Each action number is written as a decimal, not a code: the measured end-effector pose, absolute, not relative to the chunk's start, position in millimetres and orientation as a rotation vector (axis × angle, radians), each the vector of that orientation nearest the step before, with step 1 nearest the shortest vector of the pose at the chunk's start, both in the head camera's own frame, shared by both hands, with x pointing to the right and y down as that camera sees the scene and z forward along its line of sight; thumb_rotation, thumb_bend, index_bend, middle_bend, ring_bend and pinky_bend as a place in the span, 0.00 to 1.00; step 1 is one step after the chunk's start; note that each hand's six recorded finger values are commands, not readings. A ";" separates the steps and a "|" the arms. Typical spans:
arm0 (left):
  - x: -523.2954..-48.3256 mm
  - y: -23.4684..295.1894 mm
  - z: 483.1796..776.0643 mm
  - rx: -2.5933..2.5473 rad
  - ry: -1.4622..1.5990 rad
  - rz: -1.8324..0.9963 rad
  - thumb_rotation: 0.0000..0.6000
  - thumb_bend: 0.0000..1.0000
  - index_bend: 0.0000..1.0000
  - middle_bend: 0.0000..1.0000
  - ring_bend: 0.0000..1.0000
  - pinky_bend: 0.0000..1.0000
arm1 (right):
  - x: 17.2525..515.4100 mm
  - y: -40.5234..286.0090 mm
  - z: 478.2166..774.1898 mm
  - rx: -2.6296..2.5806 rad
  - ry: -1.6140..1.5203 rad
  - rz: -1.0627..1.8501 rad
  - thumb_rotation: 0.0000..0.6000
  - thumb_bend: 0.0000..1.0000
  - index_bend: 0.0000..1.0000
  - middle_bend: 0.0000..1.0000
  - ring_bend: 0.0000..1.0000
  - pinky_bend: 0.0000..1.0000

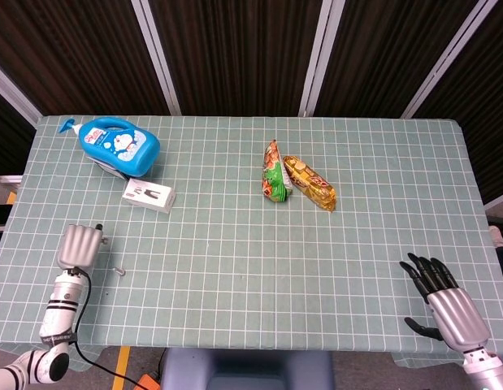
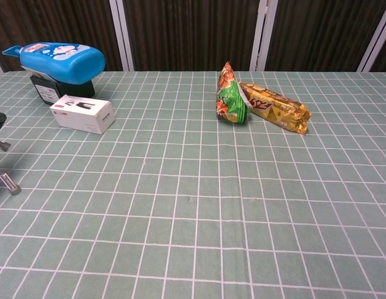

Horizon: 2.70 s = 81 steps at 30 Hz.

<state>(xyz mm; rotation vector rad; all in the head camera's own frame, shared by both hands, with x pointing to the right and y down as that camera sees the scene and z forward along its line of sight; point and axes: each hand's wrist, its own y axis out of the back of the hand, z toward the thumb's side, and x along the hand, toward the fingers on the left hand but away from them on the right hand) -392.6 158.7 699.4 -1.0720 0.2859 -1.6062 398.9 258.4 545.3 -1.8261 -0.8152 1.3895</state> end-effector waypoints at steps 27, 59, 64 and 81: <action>-324.7 160.5 728.7 -0.804 -0.026 -1.521 1.00 0.42 0.52 1.00 1.00 1.00 | 399.8 257.7 545.8 -1.841 -0.807 1.395 1.00 0.27 0.00 0.00 0.00 0.00; -321.7 167.0 743.2 -0.786 -0.079 -1.477 1.00 0.41 0.44 1.00 1.00 1.00 | 401.7 256.6 545.5 -1.844 -0.808 1.412 1.00 0.27 0.00 0.00 0.00 0.00; -318.3 166.6 737.7 -0.789 -0.052 -1.467 1.00 0.41 0.39 1.00 1.00 1.00 | 401.3 256.9 545.3 -1.845 -0.807 1.409 1.00 0.27 0.00 0.00 0.00 0.00; -319.4 192.0 657.7 -1.294 0.366 -1.454 1.00 0.39 0.00 0.02 0.01 0.16 | 398.1 261.9 542.2 -1.859 -0.790 1.391 1.00 0.27 0.00 0.00 0.00 0.00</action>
